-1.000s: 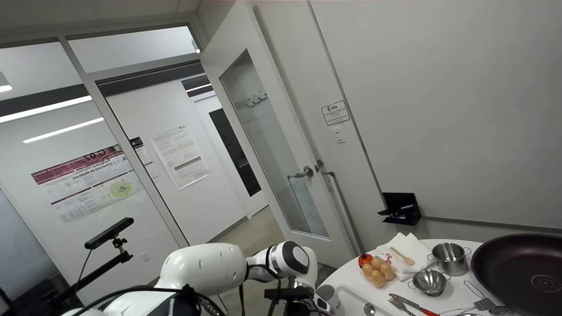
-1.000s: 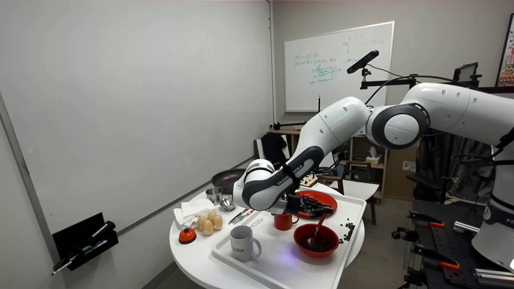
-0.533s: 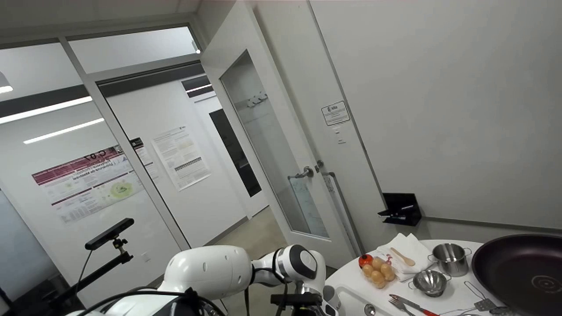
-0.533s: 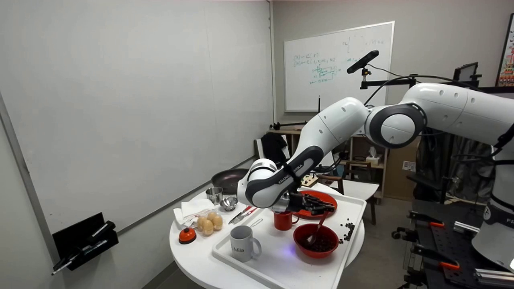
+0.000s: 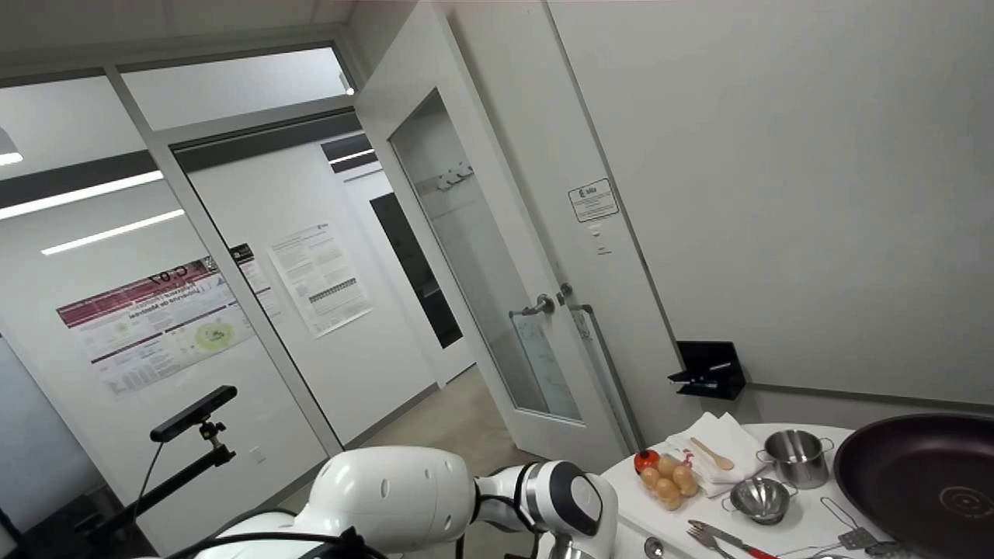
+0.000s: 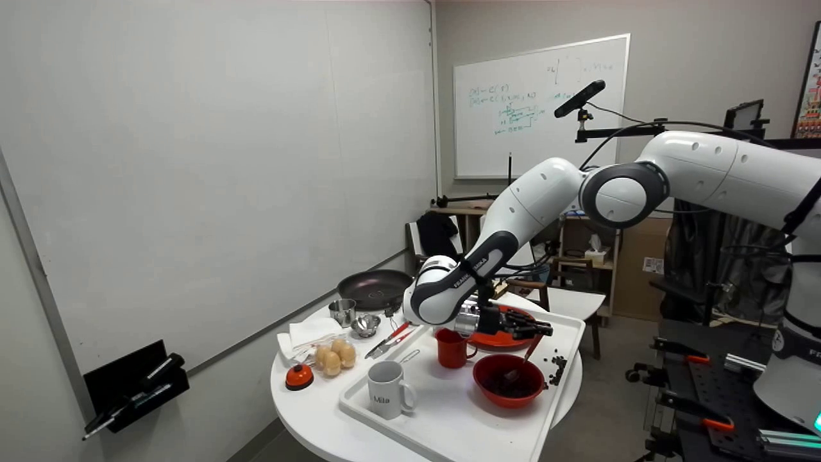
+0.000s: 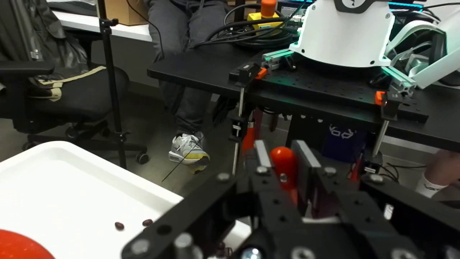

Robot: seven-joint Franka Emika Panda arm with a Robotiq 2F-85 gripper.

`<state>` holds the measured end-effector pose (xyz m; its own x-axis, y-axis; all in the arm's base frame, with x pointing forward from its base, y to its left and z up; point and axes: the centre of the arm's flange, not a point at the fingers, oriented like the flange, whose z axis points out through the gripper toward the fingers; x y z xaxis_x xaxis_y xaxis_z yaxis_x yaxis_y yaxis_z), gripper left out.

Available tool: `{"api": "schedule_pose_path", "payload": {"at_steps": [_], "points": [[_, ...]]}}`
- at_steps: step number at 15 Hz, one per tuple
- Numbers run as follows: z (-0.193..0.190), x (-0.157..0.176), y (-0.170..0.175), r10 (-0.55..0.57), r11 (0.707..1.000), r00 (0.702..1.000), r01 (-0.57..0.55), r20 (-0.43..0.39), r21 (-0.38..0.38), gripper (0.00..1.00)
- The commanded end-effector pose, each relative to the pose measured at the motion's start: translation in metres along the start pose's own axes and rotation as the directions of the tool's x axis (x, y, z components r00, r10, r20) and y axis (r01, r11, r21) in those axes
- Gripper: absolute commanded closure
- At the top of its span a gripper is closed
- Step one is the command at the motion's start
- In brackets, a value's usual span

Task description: Use the spoon to stir the contents in the red bowl

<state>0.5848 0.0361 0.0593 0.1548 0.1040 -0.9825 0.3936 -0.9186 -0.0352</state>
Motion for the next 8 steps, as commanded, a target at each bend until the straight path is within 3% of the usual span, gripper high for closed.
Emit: {"api": "schedule_pose_path", "payload": {"at_steps": [1, 5, 8], "points": [[0.03, -0.013, 0.0, 0.011, 0.998, 1.0, -0.011, -0.003, 0.061, 0.91], [0.024, -0.012, -0.01, -0.024, 0.998, 0.999, 0.026, -0.025, 0.065, 0.91], [0.002, -0.012, -0.033, -0.066, 0.998, 0.995, 0.067, -0.069, 0.016, 0.91]]}}
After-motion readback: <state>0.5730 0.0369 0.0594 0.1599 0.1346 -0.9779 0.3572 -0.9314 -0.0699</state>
